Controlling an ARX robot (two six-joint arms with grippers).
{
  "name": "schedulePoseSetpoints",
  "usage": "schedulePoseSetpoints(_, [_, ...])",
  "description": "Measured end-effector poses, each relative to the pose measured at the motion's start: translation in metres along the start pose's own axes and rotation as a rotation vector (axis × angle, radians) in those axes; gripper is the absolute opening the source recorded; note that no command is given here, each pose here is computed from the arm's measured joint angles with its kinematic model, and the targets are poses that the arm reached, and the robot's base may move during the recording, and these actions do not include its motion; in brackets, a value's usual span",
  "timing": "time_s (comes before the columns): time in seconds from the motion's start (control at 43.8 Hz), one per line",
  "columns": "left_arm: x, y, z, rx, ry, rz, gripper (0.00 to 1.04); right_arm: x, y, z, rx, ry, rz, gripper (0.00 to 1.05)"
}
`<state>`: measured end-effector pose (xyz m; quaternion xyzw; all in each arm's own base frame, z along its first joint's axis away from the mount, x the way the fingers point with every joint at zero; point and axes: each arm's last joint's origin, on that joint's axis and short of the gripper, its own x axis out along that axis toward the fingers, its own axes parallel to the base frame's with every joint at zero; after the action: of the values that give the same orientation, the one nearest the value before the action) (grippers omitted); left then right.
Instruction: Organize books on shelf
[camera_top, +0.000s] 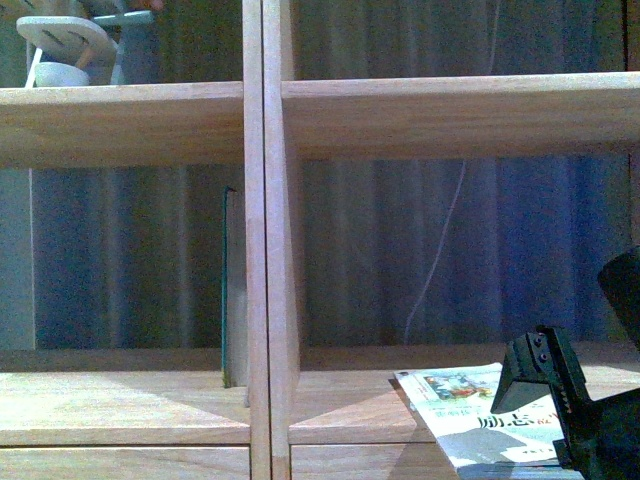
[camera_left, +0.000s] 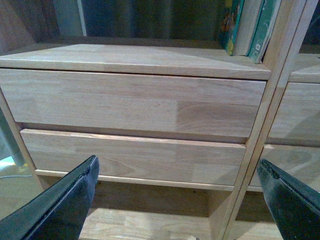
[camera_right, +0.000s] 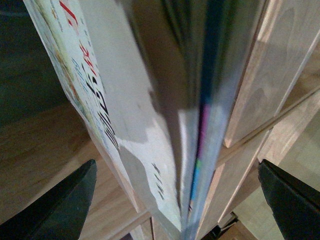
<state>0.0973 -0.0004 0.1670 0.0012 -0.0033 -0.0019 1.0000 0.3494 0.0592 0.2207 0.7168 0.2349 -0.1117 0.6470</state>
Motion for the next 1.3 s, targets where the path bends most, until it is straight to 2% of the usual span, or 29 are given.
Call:
schedulePoseSetpoints(0.434, [0.0,0.0,0.0,0.0,0.0,0.0,0.97,0.025,0.015,0.015,-0.053,-0.082,-0.004,0.96])
schedulePoseSetpoints(0.571, [0.0,0.0,0.0,0.0,0.0,0.0,0.97,0.026,0.018,0.017,-0.065,-0.085,0.003,0.77])
schedulePoseSetpoints(0.64, [0.0,0.0,0.0,0.0,0.0,0.0,0.97,0.026,0.019,0.018,-0.074,-0.082,0.005,0.63])
schedulePoseSetpoints(0.891, [0.0,0.0,0.0,0.0,0.0,0.0,0.97,0.02,0.028,0.018,-0.093,-0.075,0.035,0.23])
schedulePoseSetpoints(0.983, [0.0,0.0,0.0,0.0,0.0,0.0,0.97,0.012,0.035,0.018,-0.116,-0.067,0.067,0.12])
schedulePoseSetpoints(1.029, [0.0,0.0,0.0,0.0,0.0,0.0,0.97,0.006,0.039,0.018,-0.13,-0.065,0.085,0.08])
schedulePoseSetpoints(1.303, [0.0,0.0,0.0,0.0,0.0,0.0,0.97,-0.02,0.037,0.026,-0.222,-0.063,0.137,0.08])
